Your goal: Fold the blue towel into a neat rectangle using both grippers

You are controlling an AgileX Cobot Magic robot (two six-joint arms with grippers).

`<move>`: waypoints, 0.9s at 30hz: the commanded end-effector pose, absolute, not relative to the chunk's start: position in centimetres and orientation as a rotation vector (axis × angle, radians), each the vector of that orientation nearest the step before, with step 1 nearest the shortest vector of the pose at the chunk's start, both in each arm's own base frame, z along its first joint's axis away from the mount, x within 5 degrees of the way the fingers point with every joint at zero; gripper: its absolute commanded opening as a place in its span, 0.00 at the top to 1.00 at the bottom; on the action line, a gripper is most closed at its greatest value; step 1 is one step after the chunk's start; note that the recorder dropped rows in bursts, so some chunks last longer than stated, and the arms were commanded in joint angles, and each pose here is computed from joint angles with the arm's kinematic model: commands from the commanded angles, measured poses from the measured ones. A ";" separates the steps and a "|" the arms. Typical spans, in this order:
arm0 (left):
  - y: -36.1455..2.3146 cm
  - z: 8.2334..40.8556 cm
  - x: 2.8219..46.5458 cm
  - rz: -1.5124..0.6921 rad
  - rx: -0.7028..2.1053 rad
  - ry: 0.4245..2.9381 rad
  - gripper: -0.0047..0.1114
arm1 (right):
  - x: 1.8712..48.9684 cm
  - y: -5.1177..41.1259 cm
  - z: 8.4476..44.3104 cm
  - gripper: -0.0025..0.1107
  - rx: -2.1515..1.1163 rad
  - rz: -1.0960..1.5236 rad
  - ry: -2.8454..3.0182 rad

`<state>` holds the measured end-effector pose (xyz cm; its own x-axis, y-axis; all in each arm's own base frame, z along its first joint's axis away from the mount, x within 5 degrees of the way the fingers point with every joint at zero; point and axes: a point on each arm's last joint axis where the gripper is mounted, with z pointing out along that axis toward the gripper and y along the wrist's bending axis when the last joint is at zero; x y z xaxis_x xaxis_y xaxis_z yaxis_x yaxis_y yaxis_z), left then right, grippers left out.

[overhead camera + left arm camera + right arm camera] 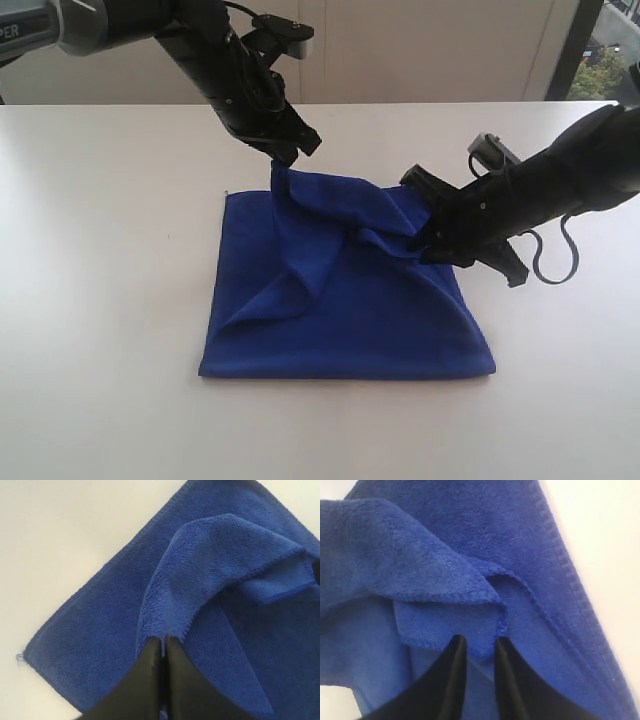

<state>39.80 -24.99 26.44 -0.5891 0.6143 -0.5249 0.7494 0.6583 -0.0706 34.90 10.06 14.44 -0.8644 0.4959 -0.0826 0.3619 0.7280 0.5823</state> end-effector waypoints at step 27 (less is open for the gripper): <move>-25.4 26.8 39.3 -0.462 1.039 2.420 0.96 | 34.9 10.4 12.9 0.80 0.867 0.905 2.720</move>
